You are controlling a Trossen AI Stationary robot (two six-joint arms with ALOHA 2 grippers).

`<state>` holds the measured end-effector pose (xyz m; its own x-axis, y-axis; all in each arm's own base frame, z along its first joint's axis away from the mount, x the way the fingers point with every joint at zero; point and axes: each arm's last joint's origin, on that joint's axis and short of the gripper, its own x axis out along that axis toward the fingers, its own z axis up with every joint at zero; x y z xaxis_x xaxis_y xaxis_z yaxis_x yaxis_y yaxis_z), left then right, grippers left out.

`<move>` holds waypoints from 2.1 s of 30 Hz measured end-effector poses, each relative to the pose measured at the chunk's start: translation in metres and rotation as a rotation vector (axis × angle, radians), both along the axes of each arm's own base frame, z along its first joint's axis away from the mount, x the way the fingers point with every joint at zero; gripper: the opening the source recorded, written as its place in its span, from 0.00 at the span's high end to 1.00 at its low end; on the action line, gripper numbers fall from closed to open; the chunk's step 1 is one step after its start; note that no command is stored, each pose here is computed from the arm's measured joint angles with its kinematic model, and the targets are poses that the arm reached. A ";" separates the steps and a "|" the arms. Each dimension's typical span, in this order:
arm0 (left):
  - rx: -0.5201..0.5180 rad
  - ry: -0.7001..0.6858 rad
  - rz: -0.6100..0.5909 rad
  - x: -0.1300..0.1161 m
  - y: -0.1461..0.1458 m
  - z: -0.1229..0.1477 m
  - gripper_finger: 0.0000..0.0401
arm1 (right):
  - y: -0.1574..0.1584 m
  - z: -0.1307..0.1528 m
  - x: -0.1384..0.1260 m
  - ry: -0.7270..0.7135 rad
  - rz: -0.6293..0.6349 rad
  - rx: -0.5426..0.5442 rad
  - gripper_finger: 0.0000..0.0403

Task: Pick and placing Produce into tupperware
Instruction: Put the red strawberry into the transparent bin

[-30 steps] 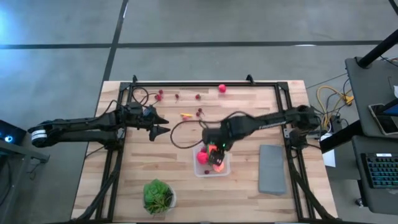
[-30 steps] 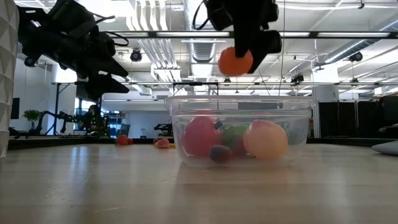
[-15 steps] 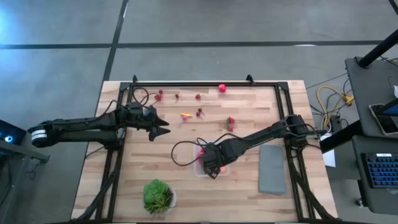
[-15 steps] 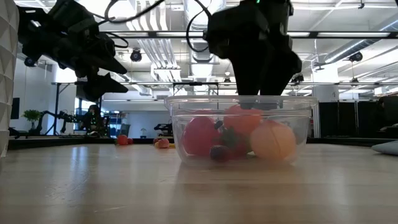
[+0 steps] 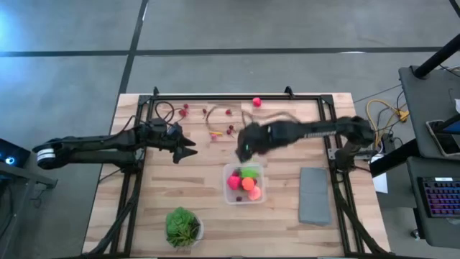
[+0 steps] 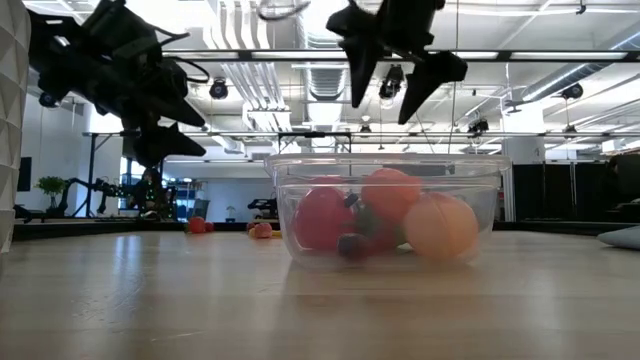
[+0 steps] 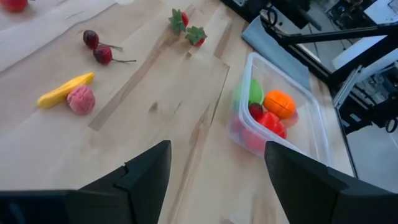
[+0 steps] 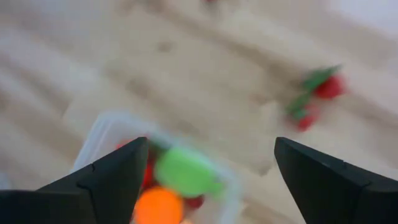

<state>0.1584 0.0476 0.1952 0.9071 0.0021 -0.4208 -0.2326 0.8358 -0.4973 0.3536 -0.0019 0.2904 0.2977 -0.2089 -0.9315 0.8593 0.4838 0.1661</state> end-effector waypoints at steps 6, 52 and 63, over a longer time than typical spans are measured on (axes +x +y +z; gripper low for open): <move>0.008 0.027 -0.007 0.002 0.001 -0.004 0.39 | -0.055 0.001 -0.008 0.038 -0.075 -0.012 0.14; 0.003 0.044 -0.005 0.004 0.002 -0.007 0.39 | -0.124 -0.142 -0.036 0.277 -0.118 0.179 0.18; 0.002 0.045 -0.004 0.004 0.002 -0.007 0.39 | -0.124 -0.147 -0.037 0.264 -0.100 0.170 0.19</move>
